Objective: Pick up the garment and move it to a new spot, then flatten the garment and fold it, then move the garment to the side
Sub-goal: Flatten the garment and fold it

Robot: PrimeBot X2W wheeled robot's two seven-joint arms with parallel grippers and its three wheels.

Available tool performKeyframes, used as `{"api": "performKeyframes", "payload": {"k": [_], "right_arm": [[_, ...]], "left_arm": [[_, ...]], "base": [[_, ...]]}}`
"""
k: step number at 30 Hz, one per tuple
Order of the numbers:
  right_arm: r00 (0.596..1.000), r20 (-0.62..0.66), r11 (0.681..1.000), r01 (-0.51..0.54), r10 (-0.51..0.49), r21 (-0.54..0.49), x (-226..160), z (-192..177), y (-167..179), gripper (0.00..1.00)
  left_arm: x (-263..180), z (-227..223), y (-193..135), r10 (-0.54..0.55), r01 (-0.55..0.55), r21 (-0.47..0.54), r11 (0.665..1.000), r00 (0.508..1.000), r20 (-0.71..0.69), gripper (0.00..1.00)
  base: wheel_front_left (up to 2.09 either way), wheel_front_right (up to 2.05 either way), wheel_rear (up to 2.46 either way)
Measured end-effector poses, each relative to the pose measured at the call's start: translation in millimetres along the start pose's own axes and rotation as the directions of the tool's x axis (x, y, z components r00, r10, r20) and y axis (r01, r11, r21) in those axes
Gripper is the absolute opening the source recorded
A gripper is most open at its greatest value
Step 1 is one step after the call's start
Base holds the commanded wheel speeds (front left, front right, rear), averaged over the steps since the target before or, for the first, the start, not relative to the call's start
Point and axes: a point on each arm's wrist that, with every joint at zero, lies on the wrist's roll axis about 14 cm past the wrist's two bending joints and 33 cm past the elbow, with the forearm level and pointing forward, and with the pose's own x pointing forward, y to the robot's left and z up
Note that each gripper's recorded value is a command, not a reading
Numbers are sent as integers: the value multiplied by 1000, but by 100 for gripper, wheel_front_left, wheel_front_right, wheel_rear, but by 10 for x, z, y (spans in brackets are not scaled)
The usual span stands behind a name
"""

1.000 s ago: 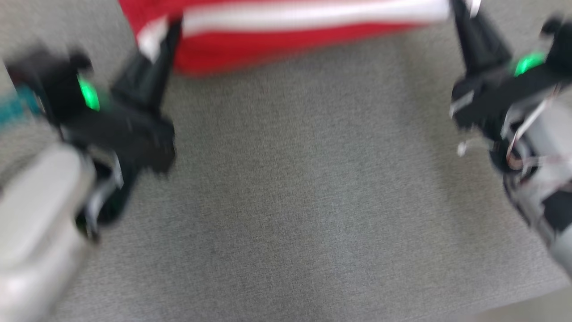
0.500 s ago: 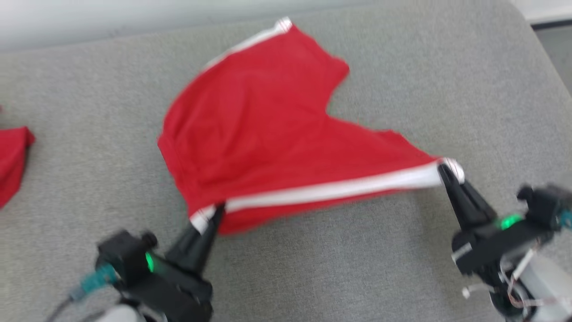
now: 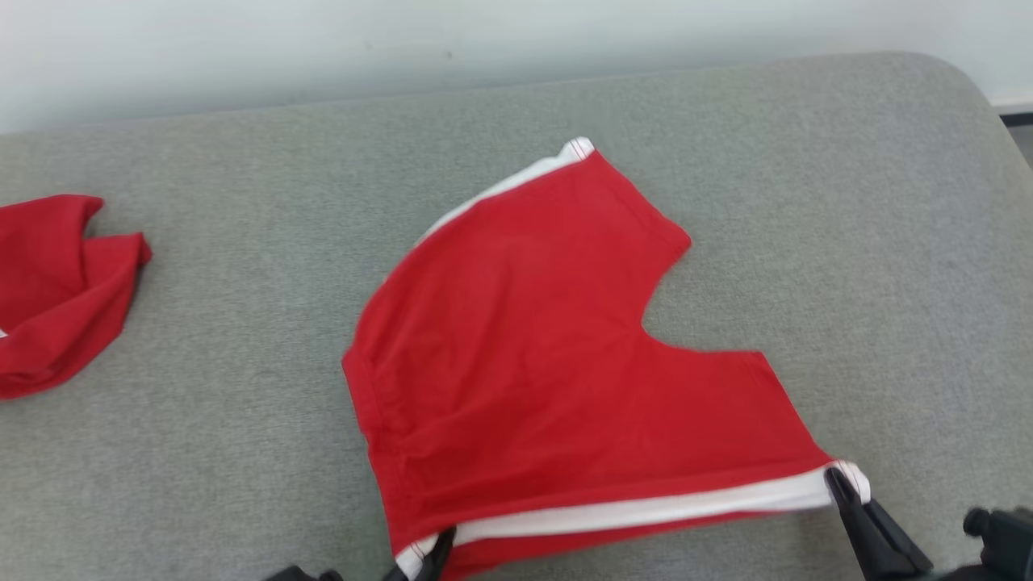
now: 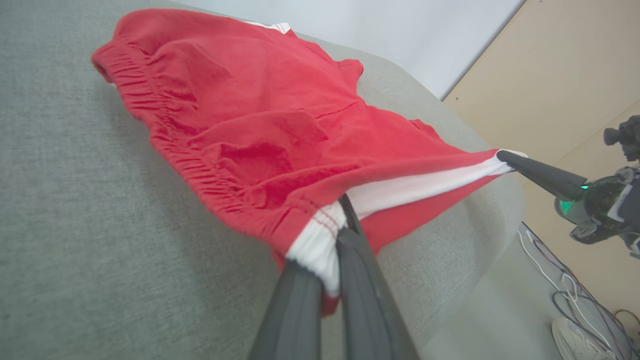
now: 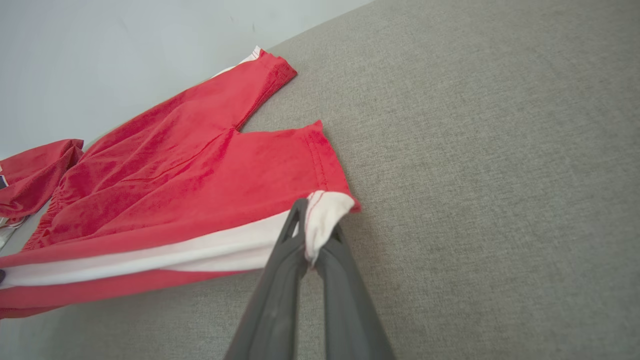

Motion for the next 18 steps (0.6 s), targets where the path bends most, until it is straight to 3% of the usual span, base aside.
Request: {"api": "performKeyframes", "payload": {"k": [7,18], "right_arm": [[999,42,1000,-17,17,1,25,189,136,0],[967,221,985,-102,131,-137,753,1220,461,0]], "left_arm": [[-49,14,-76,-6,6,11,1000,1000,23,0],[286,719,86,2,-12,43,999,974,226,0]], "base": [[0,0,0],[0,0,0]]}}
